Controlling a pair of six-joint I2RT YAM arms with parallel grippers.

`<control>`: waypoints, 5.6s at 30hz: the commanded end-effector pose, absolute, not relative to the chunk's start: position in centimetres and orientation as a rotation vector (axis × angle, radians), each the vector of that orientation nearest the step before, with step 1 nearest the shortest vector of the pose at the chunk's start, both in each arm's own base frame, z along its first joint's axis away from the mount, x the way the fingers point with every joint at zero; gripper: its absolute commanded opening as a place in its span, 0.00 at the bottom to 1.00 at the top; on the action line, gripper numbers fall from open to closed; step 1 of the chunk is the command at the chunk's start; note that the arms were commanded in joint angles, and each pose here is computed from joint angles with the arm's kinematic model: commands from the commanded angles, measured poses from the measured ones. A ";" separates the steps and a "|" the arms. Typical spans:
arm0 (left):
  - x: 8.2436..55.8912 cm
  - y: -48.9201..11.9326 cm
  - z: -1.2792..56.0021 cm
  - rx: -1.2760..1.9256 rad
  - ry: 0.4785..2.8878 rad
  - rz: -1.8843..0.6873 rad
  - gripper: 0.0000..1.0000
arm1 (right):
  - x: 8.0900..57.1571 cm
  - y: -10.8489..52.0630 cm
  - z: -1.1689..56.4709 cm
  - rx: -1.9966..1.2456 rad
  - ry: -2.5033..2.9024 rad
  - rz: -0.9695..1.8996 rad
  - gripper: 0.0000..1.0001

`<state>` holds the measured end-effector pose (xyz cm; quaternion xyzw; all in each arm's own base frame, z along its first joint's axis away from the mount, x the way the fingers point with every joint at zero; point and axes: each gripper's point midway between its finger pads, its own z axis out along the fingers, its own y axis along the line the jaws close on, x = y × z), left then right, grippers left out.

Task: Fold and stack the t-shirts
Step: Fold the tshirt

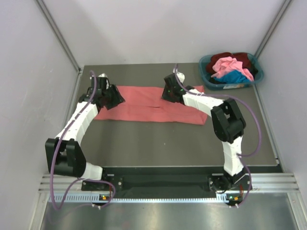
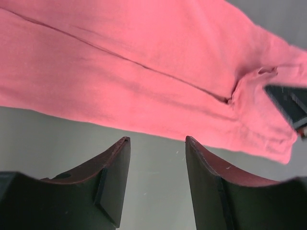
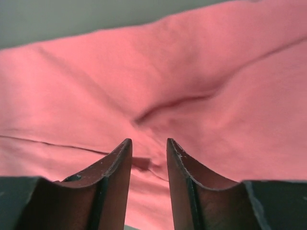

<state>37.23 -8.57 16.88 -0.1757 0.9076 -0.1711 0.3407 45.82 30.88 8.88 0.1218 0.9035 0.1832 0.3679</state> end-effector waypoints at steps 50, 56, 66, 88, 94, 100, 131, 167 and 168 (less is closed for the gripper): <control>42.2 1.3 11.0 -0.765 2.388 -0.452 0.54 | 38.5 16.4 8.7 0.312 2.495 0.248 0.28; 46.9 -3.6 6.8 -0.497 2.656 -0.334 0.53 | 43.6 15.0 8.9 0.574 2.446 0.201 0.25; 48.4 0.0 0.4 -0.718 2.694 -0.078 0.54 | 45.9 13.2 5.1 0.927 2.412 0.164 0.27; 34.7 9.5 0.5 -1.385 2.502 0.220 0.50 | 54.0 23.3 6.6 -0.055 2.391 0.507 0.40; 38.8 9.1 6.3 -1.239 2.398 0.135 0.51 | 53.1 20.6 10.4 0.287 2.423 0.379 0.45; 43.3 4.0 4.7 -0.960 2.505 -0.069 0.53 | 49.5 21.5 10.3 0.471 2.453 0.395 0.43; 30.6 -1.0 0.2 -1.242 2.582 -0.089 0.51 | 56.4 22.6 4.7 -0.003 2.401 0.396 0.43; 33.9 0.0 1.4 -1.023 2.603 0.201 0.52 | 45.7 20.8 3.7 0.100 2.519 0.732 0.01; 34.1 -0.2 1.6 -1.025 2.595 0.181 0.52 | 45.6 21.3 4.3 0.078 2.511 0.769 0.02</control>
